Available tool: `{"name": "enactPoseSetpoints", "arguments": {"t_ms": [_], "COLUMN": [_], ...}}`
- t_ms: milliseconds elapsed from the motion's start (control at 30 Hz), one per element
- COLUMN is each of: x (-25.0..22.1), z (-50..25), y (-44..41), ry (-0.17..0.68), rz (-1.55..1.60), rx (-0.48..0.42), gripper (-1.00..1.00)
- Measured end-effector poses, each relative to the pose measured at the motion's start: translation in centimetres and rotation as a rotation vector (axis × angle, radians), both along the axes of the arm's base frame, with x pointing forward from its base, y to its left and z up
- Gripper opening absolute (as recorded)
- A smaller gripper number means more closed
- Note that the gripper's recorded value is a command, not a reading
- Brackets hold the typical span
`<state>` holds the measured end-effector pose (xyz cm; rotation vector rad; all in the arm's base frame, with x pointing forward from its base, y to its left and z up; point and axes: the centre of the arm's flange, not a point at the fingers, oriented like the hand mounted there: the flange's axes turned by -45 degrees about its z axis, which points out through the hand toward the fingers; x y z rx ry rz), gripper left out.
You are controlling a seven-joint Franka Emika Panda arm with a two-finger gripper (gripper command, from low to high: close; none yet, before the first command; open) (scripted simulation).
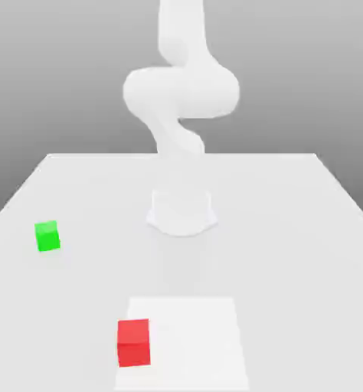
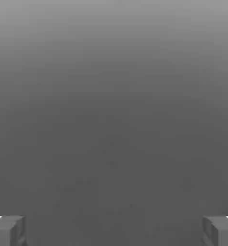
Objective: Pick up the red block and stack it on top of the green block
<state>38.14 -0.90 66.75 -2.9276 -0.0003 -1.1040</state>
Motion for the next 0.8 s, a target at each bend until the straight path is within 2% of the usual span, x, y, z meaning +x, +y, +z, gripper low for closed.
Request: {"name": "enactPoseSetpoints", "arguments": {"t_ms": [167,367,533,733,800], "x": [5.5,8.8,8.9,6.0,5.5], "z": [-9.8,-22.1,-32.3,-43.9,-46.6], "y": [-1.6,-3.3,-4.6,-6.5,-6.6], "ry": [0.161,0.346,0.501,0.687,0.711], "rz": [0.028,0.055,0.073,0.088,0.093], "rx": [0.0,-0.006,-0.019,-0.043,-0.048], "gripper": [0.0,0.0,0.0,0.0,0.0]}}
